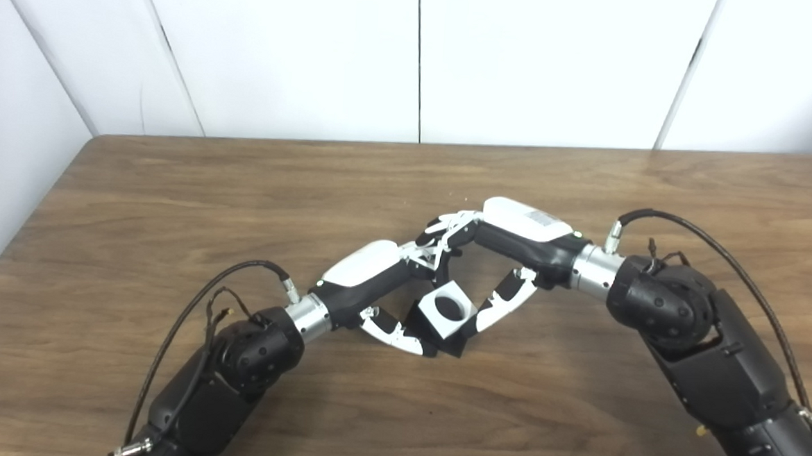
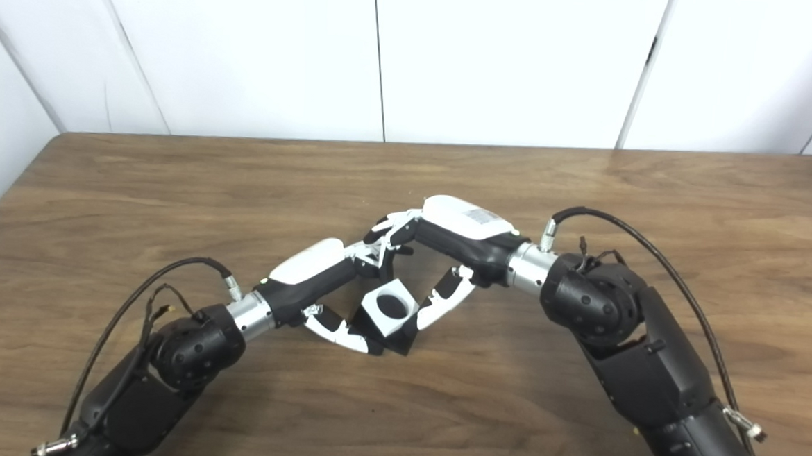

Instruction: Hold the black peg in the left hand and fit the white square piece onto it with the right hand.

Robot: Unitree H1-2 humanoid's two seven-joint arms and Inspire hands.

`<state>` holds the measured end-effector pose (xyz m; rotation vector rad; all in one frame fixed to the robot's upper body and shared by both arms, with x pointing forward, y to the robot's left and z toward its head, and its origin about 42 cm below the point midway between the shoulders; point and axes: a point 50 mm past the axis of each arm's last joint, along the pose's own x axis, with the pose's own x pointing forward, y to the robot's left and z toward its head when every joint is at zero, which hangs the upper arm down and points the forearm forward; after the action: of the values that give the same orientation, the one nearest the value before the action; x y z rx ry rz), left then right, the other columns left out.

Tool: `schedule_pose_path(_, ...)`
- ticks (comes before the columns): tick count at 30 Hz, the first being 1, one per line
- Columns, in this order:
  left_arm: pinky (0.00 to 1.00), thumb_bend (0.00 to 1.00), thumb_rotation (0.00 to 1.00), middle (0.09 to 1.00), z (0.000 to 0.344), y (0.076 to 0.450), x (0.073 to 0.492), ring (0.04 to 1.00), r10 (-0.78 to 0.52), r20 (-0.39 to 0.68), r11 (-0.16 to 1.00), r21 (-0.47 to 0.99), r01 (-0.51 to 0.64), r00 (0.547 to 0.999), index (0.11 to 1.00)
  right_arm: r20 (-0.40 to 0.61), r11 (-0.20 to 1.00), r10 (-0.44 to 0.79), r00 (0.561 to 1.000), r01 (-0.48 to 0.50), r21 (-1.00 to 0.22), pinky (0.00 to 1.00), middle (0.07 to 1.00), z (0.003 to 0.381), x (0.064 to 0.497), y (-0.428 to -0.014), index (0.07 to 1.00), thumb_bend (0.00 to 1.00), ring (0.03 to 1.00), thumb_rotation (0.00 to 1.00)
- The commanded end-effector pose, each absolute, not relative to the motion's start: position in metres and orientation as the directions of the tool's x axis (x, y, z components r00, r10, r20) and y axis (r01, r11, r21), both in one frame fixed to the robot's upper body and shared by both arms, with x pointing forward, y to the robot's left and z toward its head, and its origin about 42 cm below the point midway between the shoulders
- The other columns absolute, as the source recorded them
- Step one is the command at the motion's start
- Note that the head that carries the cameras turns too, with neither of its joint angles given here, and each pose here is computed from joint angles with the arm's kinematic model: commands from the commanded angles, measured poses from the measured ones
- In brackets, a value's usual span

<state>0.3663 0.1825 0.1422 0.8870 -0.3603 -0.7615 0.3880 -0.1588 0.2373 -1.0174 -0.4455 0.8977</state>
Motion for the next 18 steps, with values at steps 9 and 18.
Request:
schedule_pose_path(9, 0.97, 0.52, 0.09, 0.953, 0.125, 0.177, 0.36, 1.0, -0.734, -0.116, 0.309, 0.821, 0.48, 0.67, 0.493, 0.0, 0.24, 0.839, 0.544, -0.37, -0.897, 0.93, 0.836, 0.259, 0.39, -0.144, 0.481, 0.52, 0.903, 0.14)
schedule_pose_path(18, 0.98, 0.52, 0.09, 0.96, 0.127, 0.177, 0.362, 1.0, -0.731, -0.131, 0.299, 0.821, 0.487, 0.669, 0.494, 0.01, 0.229, 0.854, 0.52, -0.359, -0.905, 0.93, 0.838, 0.266, 0.386, -0.139, 0.481, 0.52, 0.905, 0.14)
